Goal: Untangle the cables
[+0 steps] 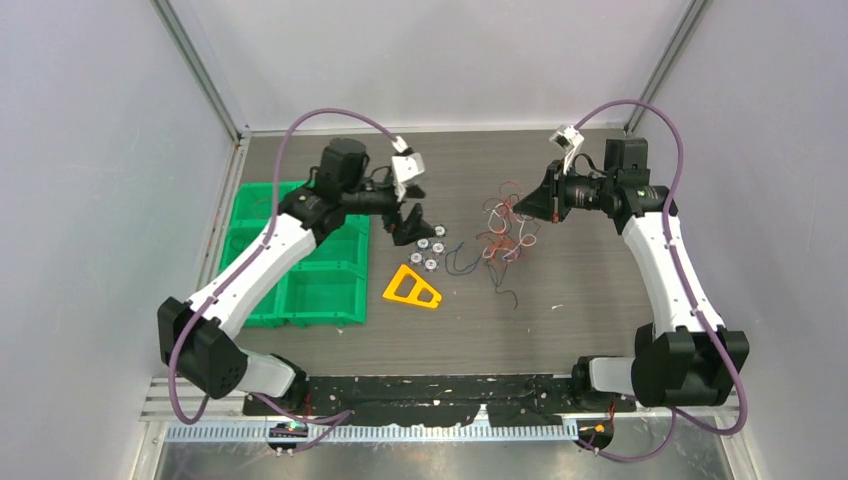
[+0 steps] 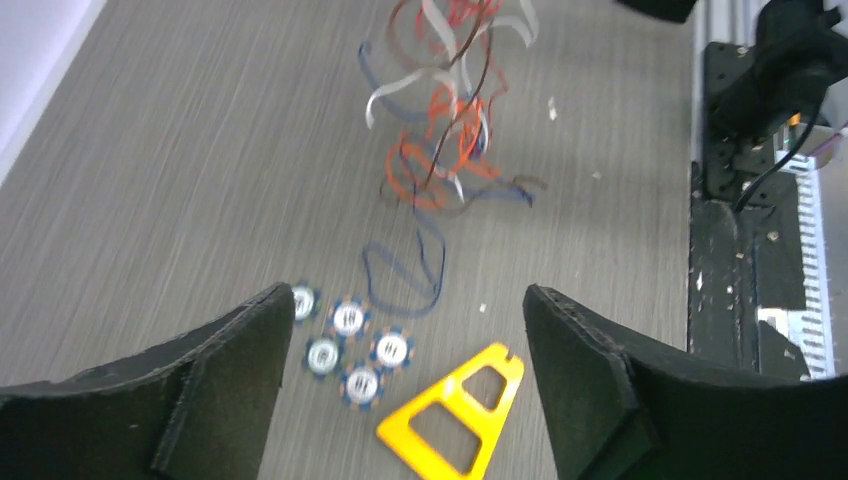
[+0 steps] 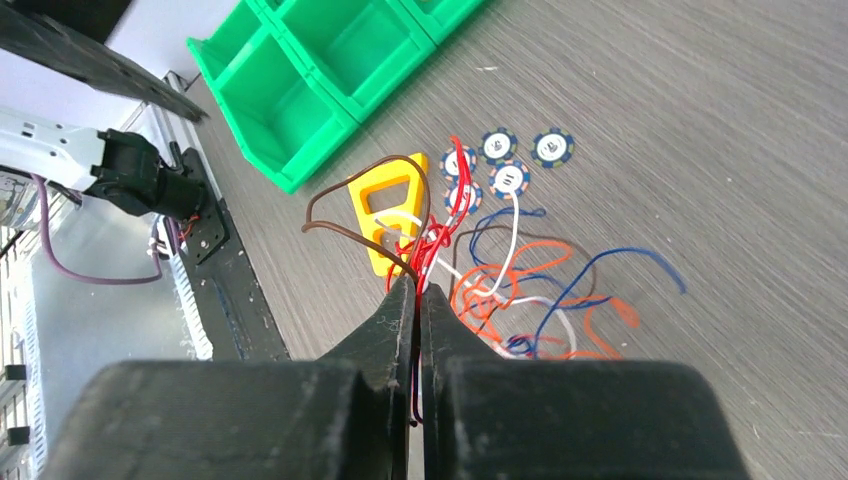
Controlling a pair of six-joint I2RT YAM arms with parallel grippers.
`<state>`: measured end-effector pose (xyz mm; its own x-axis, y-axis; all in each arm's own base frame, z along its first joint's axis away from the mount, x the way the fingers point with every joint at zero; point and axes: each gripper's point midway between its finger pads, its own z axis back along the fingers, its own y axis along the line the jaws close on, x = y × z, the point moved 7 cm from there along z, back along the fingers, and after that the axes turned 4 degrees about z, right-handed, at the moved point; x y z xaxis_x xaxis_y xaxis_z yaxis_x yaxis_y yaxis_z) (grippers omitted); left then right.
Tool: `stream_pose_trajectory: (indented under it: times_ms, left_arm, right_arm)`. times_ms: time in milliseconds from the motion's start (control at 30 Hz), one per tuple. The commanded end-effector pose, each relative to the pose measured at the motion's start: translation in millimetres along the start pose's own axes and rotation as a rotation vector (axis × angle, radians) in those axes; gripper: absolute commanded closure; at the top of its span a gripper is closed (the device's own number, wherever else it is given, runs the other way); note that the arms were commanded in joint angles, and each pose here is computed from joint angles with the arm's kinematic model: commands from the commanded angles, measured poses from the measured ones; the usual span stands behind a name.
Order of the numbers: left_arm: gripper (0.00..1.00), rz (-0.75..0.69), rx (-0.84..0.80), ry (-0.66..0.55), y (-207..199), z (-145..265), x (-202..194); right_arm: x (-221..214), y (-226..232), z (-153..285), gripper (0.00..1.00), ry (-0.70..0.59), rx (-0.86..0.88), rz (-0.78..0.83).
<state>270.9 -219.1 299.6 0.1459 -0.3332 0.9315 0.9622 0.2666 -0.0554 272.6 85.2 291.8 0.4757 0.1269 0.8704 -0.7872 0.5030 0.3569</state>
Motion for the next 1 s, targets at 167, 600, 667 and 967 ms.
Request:
stream_pose_trajectory:
  times_ms: [167, 600, 667, 967]
  left_arm:
    - [0.30, -0.317, -0.115, -0.255, -34, -50, 79]
    - [0.33, -0.360, -0.185, -0.175, -36, -88, 61]
    - [0.41, -0.343, -0.177, -0.153, -33, -93, 55]
    - [1.00, -0.325, -0.167, -0.218, -54, -49, 97]
  right_arm:
    - [6, 32, -3, 0.95, -0.026, 0.045, 0.060]
    - [6, 38, -6, 0.95, -0.030, 0.072, 0.058]
    - [6, 38, -7, 0.95, -0.030, 0.075, 0.057]
    - [-23, 3, -19, 0.84, 0.055, -0.033, 0.002]
